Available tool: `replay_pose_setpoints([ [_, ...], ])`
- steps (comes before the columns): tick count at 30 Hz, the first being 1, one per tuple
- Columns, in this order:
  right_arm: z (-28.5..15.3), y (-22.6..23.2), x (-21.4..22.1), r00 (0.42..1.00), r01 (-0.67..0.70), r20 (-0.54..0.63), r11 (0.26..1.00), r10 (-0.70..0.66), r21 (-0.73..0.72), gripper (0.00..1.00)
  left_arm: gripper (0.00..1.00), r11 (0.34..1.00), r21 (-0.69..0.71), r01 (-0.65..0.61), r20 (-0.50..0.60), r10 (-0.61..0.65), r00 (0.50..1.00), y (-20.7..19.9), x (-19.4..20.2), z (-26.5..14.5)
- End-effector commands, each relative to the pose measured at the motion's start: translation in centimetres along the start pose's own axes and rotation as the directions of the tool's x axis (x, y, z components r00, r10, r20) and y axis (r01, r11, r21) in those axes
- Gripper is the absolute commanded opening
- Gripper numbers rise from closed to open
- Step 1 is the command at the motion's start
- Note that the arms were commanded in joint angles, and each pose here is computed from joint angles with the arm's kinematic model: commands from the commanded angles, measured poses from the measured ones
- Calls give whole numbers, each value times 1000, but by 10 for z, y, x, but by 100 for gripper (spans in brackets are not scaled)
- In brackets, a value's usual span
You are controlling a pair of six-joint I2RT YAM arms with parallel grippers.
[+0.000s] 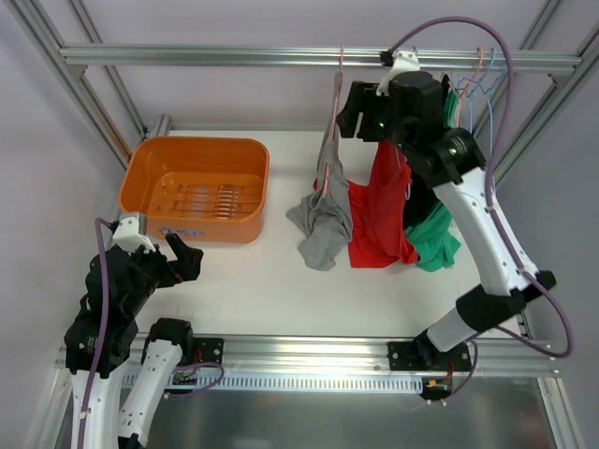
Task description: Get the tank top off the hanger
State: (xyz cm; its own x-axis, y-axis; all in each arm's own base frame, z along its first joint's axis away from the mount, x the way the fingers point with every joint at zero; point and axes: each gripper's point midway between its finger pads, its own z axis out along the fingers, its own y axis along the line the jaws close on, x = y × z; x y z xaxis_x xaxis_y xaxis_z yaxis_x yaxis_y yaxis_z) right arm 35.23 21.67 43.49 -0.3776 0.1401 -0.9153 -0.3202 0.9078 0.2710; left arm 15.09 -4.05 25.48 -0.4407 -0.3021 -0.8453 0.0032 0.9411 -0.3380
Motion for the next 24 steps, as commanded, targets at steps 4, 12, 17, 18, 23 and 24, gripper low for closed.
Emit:
replay_pose_setpoints([
  [4,51,6,-6,999,31,-9,997,-31,75,69,99,999,49,3,40,-5,999,-9,-7,-4],
  [12,83,1,11,998,65,-24,979,-61,193,19,99,998,60,-3,54,-1,999,-10,-8,-7],
  [17,64,11,-6,998,41,39,984,-49,174,0,99,997,76,-6,45,3,999,-13,-7,-6],
  [18,59,13,-10,998,34,52,987,-43,160,0,99,996,84,-7,35,4,999,-15,-6,-4],
  [23,18,25,-37,991,1,130,998,-9,65,0,99,966,258,-33,51,20,998,-54,-31,-12],
  [24,15,25,-33,993,4,119,998,-11,60,0,99,958,286,-31,40,20,999,-61,-38,-10],
])
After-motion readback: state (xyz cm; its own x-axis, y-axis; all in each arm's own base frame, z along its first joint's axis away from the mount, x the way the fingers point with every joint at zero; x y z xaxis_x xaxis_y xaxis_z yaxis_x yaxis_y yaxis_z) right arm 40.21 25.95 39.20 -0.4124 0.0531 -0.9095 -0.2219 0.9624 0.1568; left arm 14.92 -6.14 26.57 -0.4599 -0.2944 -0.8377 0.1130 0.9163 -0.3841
